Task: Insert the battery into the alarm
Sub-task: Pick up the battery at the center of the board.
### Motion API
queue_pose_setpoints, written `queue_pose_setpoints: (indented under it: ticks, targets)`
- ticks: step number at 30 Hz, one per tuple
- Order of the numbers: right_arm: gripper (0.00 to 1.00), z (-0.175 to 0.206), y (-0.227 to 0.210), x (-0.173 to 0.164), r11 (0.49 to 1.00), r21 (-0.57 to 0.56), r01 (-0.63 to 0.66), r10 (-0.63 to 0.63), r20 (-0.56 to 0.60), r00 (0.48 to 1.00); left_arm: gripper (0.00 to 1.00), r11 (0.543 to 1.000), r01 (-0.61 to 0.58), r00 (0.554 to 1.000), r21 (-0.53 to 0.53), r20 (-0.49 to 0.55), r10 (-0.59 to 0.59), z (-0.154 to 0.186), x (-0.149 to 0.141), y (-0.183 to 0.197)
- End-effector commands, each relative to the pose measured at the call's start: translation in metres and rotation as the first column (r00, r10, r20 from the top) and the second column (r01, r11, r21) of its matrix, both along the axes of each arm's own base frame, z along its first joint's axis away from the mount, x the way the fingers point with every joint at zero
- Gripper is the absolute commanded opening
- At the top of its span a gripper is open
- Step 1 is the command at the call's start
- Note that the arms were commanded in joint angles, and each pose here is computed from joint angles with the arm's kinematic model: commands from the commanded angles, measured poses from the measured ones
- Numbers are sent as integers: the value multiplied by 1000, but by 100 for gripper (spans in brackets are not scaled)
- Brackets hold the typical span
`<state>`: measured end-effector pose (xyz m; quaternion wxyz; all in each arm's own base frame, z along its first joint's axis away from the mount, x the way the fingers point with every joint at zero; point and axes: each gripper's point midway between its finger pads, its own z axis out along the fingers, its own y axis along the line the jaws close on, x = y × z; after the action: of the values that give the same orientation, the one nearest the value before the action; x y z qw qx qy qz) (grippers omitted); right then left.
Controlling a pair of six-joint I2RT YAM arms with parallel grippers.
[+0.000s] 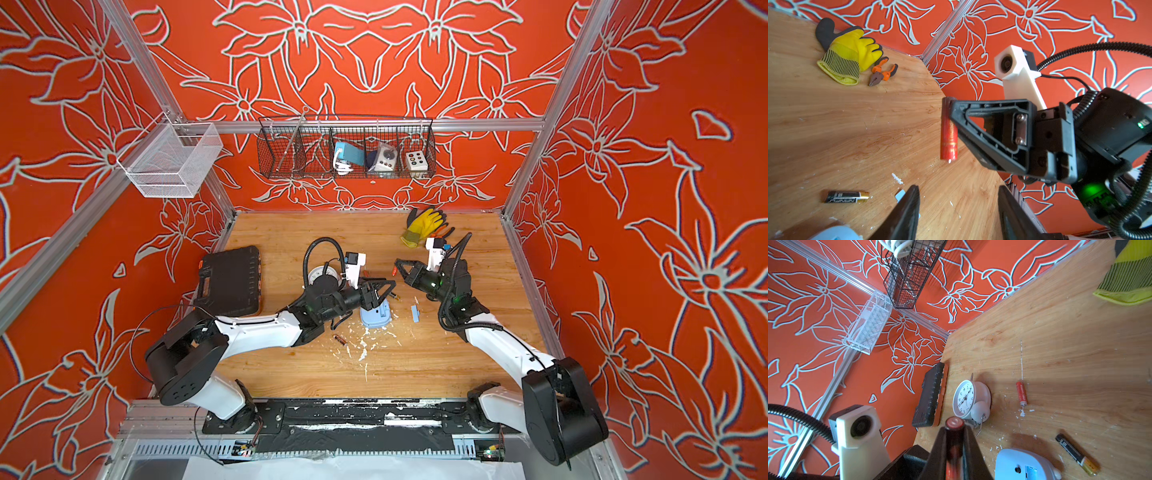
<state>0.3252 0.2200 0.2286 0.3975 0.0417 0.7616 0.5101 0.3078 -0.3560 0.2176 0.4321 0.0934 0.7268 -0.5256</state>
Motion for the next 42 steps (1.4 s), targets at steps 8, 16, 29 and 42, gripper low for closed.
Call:
queue_pose_setpoints:
  ticks: [8,16,29,42]
  targets:
    - [0,13,11,-16,998,43,-46,45,21,999,43,999,5,999,-33,36,-4,16,2,-4]
    - [0,12,15,-27,996,47,-73,72,19,997,33,999,1,999,-34,42,1,19,3,-4]
    - [0,9,9,-39,997,-2,-78,78,17,997,12,1000,0,997,-1,73,0,18,3,-1]
    - [52,16,-14,-51,981,-189,-34,48,67,997,9,984,-17,943,176,331,-43,13,3,21]
